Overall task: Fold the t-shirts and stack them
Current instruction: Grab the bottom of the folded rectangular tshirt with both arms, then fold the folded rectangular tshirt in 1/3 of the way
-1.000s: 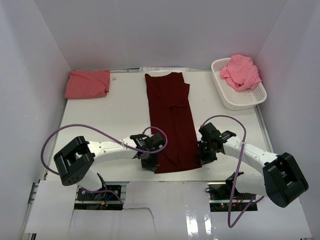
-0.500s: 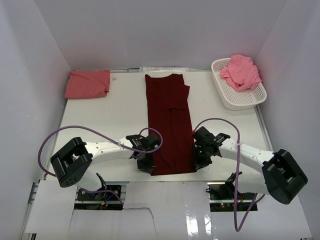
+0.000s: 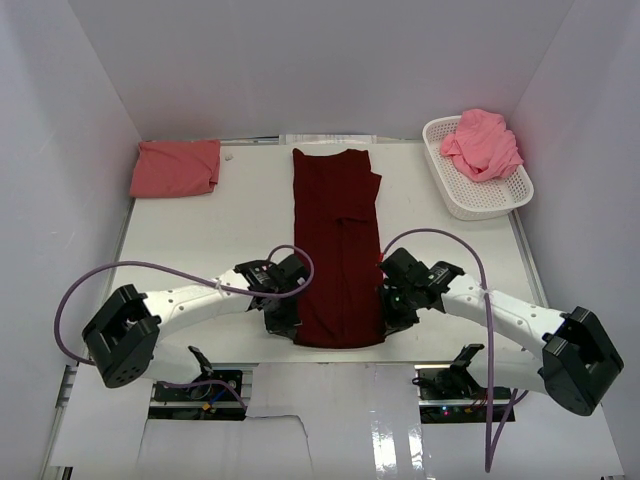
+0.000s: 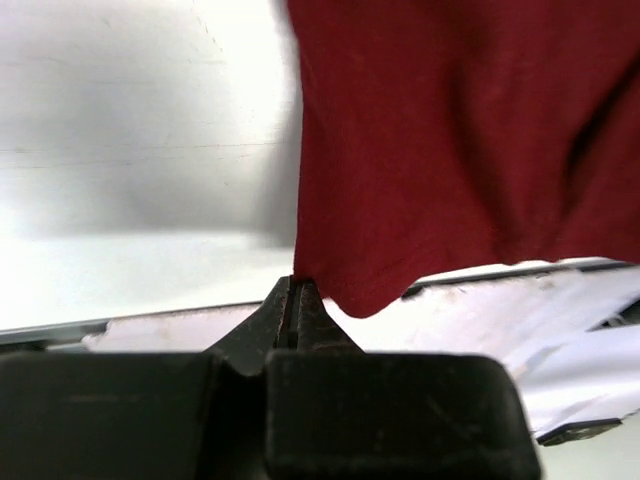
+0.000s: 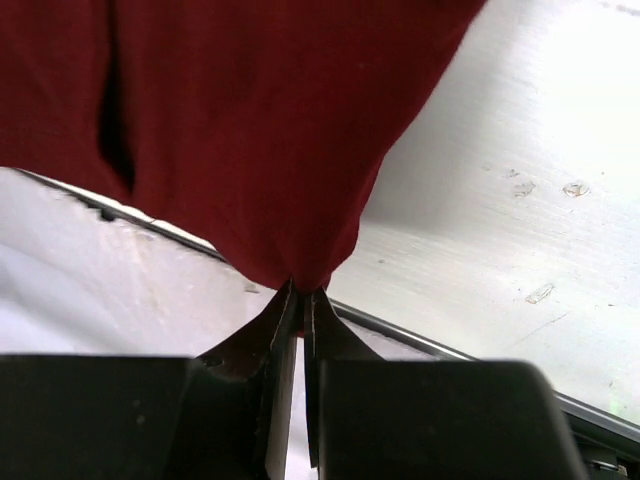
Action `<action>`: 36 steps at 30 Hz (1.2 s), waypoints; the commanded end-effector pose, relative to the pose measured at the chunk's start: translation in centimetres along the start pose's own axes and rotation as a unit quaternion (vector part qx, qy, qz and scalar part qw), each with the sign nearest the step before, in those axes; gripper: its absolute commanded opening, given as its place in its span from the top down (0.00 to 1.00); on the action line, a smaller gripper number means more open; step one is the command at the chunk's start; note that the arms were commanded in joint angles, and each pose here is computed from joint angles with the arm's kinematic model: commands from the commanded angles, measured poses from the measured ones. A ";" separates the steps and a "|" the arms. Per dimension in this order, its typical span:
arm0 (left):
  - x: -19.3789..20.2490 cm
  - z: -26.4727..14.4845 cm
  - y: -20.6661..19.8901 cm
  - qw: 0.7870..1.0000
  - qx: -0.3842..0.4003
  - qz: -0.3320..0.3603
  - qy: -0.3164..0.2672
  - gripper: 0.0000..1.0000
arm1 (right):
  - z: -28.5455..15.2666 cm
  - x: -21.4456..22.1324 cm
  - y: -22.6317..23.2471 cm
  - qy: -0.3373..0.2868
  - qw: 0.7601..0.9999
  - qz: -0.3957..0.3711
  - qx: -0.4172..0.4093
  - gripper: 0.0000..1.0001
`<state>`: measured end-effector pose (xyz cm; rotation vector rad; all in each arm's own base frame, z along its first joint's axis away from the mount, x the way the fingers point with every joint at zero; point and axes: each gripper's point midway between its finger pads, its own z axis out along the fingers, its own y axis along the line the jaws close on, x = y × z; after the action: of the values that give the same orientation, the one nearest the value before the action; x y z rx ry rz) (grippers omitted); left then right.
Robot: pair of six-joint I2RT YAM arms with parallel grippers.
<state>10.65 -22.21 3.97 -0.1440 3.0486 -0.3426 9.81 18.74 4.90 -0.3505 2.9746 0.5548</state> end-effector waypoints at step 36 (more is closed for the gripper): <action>-31.9 -4.9 -4.1 0.979 -0.023 -0.024 -0.200 1.00 | -5.9 -28.2 -0.9 -0.185 0.978 -0.030 0.092 0.92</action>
<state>40.80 -21.99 10.05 -0.2619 2.7088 -0.2147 35.27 21.35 12.77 -0.2535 2.6640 0.2906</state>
